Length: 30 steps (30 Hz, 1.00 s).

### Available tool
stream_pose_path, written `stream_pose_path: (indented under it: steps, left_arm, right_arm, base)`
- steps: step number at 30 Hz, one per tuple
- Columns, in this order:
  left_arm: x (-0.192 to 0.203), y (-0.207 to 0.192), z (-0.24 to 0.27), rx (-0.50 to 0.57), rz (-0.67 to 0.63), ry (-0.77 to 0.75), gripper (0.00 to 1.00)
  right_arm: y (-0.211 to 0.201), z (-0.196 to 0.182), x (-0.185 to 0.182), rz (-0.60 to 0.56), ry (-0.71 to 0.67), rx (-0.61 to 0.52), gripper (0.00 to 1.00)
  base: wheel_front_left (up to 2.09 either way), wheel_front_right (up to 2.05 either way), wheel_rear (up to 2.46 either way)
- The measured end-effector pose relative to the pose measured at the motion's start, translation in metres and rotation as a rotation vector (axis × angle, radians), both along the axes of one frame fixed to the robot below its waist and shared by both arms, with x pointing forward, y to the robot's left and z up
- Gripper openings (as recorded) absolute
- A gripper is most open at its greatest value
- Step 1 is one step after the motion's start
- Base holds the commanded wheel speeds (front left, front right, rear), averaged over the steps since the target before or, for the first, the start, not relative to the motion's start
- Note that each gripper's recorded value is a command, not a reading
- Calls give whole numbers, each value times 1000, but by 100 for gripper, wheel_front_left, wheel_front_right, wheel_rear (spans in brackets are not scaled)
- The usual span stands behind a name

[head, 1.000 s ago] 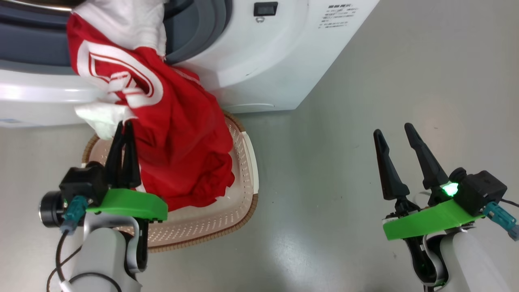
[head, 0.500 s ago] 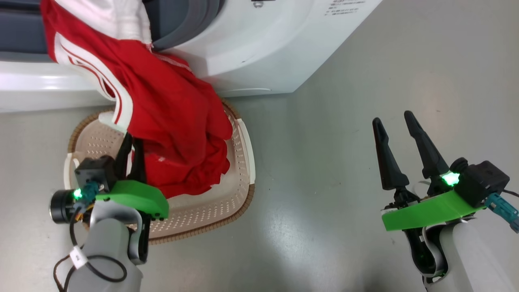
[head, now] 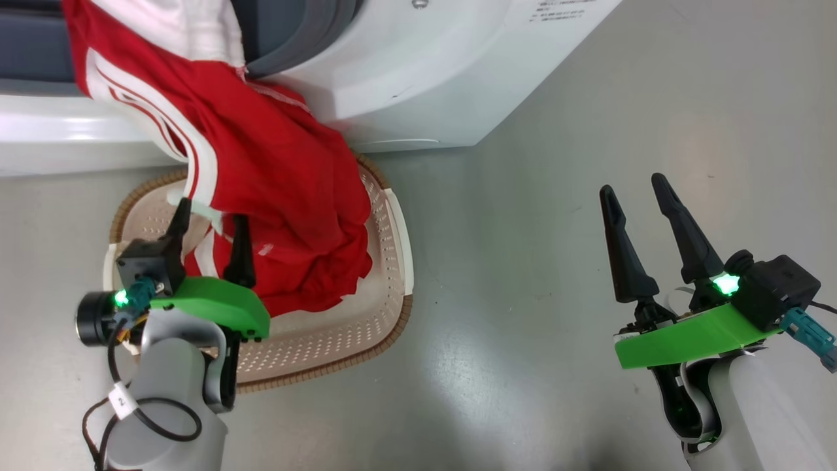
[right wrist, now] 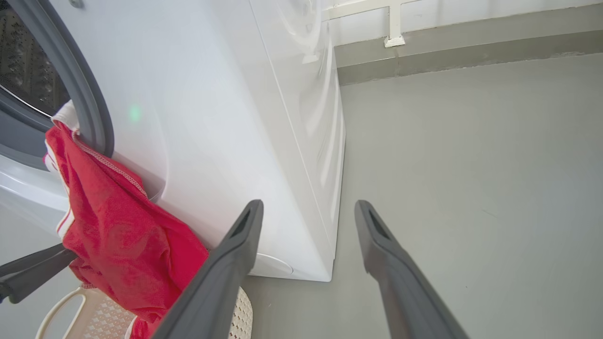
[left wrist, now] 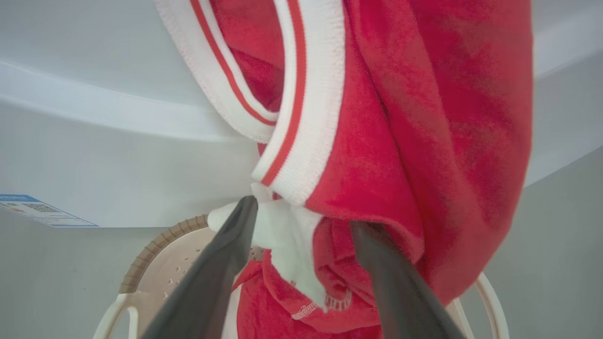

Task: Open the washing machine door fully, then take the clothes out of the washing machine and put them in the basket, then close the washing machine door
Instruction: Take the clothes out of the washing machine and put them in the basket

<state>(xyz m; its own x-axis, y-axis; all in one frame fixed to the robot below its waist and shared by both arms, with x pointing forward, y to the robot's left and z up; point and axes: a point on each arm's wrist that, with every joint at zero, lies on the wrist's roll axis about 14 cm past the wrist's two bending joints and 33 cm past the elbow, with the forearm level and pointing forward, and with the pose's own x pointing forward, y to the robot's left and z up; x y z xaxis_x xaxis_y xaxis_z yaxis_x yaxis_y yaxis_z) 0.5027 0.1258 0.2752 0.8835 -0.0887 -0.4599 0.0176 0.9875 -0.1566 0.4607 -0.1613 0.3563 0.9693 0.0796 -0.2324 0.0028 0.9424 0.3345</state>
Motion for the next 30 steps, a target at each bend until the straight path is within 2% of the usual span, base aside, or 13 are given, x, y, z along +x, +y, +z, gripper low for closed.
stream_pose_path:
  steps: [13,30]
  left_arm:
    - [17,14,52,0,38,-157,100]
    - [-5,33,111,-1,82,-314,100]
  right_arm:
    - [9,13,5,25,-35,12,100]
    - [20,24,2,60,-58,14,100]
  base:
    - [0,0,0]
    - [0,0,0]
